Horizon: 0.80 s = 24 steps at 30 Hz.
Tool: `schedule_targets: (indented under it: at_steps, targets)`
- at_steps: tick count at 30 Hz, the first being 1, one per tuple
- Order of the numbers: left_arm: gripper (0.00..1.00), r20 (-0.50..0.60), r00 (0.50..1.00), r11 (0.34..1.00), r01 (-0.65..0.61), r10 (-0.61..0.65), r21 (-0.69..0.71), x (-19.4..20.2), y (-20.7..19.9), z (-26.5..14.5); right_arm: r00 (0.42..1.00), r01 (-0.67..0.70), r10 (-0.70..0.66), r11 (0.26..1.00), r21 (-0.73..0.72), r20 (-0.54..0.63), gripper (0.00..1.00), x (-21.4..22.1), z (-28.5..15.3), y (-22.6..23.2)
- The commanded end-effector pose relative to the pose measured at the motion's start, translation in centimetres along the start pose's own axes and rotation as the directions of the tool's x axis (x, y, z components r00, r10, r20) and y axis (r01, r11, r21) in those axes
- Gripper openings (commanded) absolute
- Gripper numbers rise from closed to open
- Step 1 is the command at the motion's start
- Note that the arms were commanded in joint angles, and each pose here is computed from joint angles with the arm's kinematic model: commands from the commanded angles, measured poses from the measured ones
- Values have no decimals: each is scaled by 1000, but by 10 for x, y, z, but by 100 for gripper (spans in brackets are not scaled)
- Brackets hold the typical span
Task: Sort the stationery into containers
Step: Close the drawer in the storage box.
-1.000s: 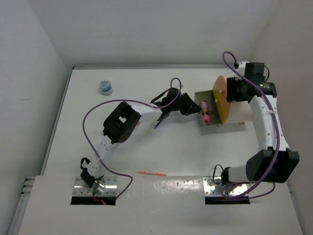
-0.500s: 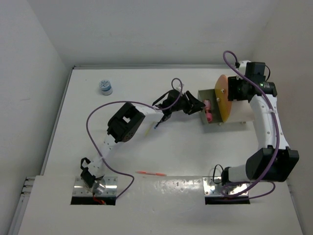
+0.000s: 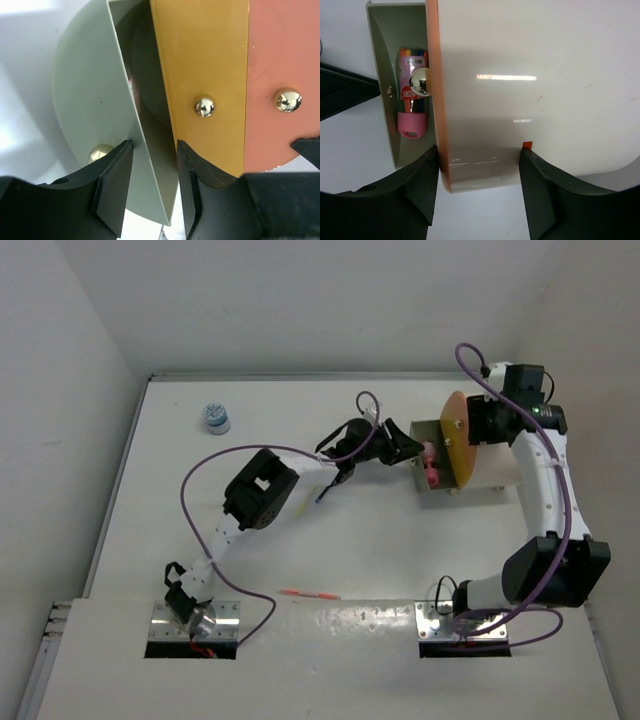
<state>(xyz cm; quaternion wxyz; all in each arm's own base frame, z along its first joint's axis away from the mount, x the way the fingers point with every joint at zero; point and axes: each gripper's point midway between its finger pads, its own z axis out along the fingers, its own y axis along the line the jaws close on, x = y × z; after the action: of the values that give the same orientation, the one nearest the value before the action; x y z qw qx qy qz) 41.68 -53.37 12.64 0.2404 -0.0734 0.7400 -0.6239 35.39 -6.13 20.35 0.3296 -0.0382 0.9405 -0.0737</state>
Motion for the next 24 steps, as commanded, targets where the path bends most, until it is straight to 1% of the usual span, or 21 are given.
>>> schedule_targets:
  at_steps: [1, 4, 8, 9, 12, 17, 22, 24]
  targets:
    - [46, 21, 994, 989, -106, 104, 105, -6, -26, 8, 906, 31, -94, 987, -157, -412, 37, 106, 16, 31]
    - [46, 23, 996, 985, -88, 86, 148, -6, -26, 9, 903, 32, -98, 986, -161, -418, 36, 107, 15, 31]
    - [48, 36, 994, 980, -110, 105, 168, -9, -29, 15, 903, 33, -102, 985, -171, -418, 35, 106, 15, 32]
    - [49, 28, 995, 983, -104, 100, 155, -8, -22, 17, 903, 32, -102, 985, -172, -418, 34, 105, 15, 32]
    - [50, 21, 994, 981, -106, 104, 165, -4, -22, 21, 898, 28, -104, 983, -179, -428, 33, 106, 15, 33]
    - [43, 3, 996, 975, -90, 92, 202, 8, -30, 26, 895, 18, -97, 983, -182, -435, 32, 106, 17, 34]
    - [42, 12, 998, 967, -67, 66, 245, 9, -43, 29, 893, 19, -99, 983, -183, -439, 32, 106, 17, 34]
    - [37, 1, 999, 972, -33, 34, 235, 12, -42, 30, 893, 17, -98, 983, -183, -440, 32, 106, 17, 34]
